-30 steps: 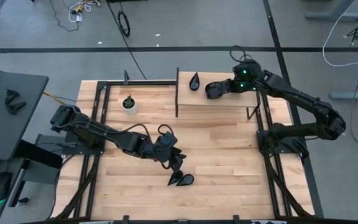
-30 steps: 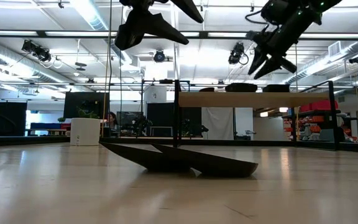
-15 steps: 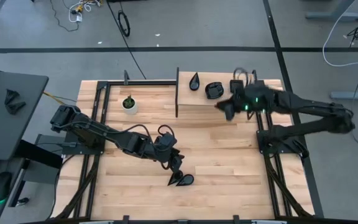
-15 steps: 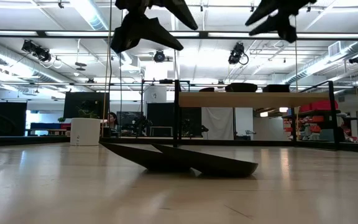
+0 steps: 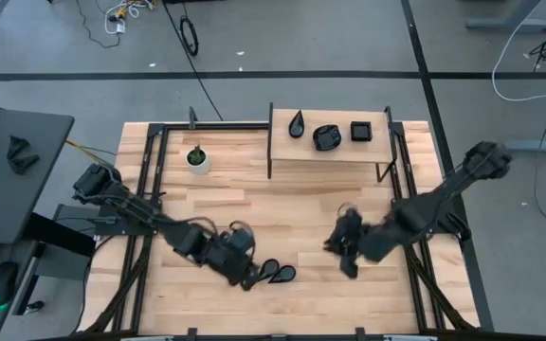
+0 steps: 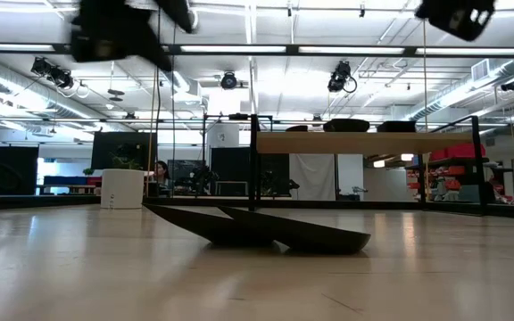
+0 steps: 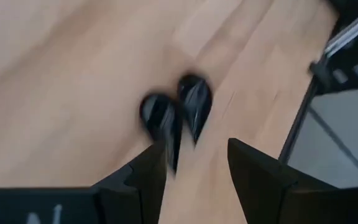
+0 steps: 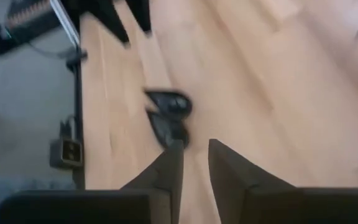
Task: Pick & Place Mini shaped plates
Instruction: Stack the drop-shaped plate on top of the drop-shaped plate on the shelf
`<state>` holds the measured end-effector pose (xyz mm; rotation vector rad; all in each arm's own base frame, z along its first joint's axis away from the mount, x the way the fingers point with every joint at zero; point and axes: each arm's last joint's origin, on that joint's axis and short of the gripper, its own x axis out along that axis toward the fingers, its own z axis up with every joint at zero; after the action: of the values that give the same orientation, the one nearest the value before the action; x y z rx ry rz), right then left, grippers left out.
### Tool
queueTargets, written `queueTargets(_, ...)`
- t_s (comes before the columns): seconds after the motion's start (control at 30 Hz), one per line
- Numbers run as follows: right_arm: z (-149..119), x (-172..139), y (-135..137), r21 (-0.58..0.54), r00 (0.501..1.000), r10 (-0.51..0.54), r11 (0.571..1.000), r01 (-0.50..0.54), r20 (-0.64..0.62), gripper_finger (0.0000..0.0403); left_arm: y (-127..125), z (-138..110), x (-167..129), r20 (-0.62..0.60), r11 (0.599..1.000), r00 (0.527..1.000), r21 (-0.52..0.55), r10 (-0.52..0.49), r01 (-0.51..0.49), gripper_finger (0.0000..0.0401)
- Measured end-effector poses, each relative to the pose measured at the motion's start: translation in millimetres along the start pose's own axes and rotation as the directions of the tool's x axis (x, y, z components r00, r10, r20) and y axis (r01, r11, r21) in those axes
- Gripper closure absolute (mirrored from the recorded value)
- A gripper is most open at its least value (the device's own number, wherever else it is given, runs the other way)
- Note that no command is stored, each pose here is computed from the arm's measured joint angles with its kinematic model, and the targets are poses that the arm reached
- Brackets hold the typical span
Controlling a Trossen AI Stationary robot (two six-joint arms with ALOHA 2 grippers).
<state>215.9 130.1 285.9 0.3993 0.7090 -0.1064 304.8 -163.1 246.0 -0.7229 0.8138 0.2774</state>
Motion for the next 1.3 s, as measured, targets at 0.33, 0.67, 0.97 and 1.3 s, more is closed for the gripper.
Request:
queueTargets(0.33, -8, 111, 12, 0.038, 0.977, 0.161, 0.987, -0.157, -0.141, 0.0298, 6, -79, -12, -0.078, 0.945, 0.994, -0.314, 0.072, -0.093, 0.0227)
queueTargets(0.67, 16, 196, -33, -0.048, 0.947, 0.320, 0.946, -0.321, -0.034, 0.0244, 17, -121, -19, -0.116, 0.874, 0.991, -0.471, 0.074, -0.120, 0.0227)
queueTargets(0.97, 8, 234, -45, -0.316, 0.954, 0.291, 0.901, -0.297, -0.067, 0.0243, 13, -121, -19, -0.098, 0.874, 0.994, -0.479, 0.043, -0.085, 0.0227)
queueTargets(1.3, -7, 244, -51, -0.472, 0.949, 0.261, 0.824, -0.313, -0.175, 0.0285, 14, -121, -19, -0.097, 0.875, 0.994, -0.476, 0.047, -0.088, 0.0227)
